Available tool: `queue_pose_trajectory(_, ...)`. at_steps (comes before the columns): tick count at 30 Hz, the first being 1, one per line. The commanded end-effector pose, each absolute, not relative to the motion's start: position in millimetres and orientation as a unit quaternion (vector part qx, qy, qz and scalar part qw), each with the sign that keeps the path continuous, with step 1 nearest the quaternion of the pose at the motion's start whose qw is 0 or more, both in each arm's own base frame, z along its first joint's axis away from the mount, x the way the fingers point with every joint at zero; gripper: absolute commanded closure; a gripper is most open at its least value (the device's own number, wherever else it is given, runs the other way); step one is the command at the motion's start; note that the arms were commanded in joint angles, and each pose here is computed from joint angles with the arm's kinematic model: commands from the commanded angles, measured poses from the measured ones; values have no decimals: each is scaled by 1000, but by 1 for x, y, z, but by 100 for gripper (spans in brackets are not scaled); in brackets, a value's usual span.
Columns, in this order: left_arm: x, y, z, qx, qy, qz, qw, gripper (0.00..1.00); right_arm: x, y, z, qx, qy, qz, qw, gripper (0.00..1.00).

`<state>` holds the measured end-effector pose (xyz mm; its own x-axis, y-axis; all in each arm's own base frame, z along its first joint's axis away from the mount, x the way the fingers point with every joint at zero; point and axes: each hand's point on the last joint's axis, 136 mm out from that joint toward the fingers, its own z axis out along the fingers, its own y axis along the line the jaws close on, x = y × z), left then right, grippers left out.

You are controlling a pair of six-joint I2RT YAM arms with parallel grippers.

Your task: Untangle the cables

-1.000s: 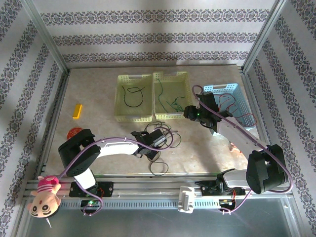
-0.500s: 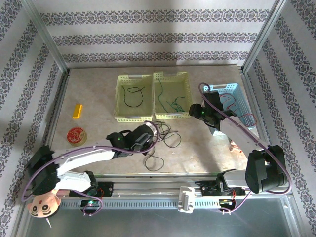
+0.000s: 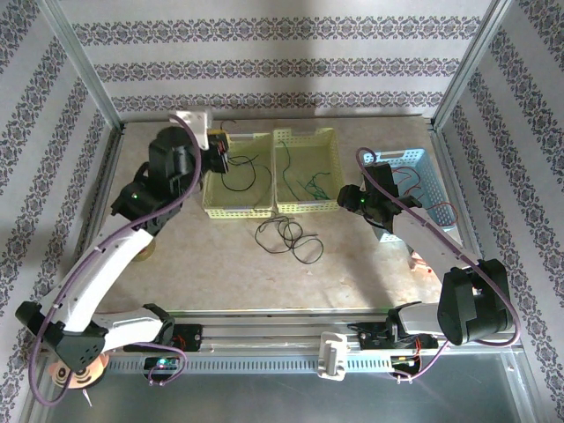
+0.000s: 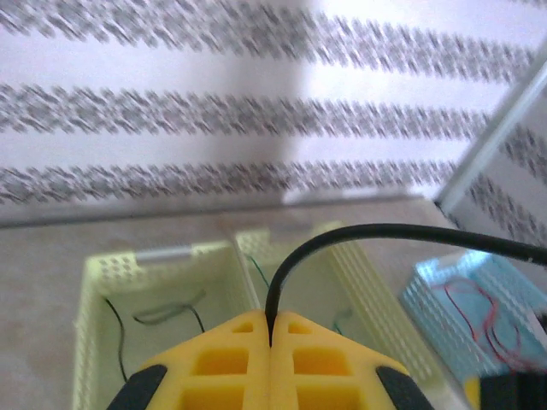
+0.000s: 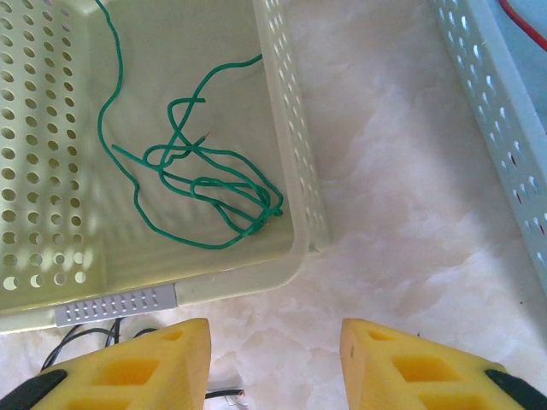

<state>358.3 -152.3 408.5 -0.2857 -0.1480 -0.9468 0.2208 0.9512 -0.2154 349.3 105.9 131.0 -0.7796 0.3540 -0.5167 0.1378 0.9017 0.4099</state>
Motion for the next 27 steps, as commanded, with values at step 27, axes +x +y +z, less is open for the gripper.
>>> queue_pose_trajectory(27,333,-218,402,148,694,-541,453,100,341,109,132,118,930,165,305,56)
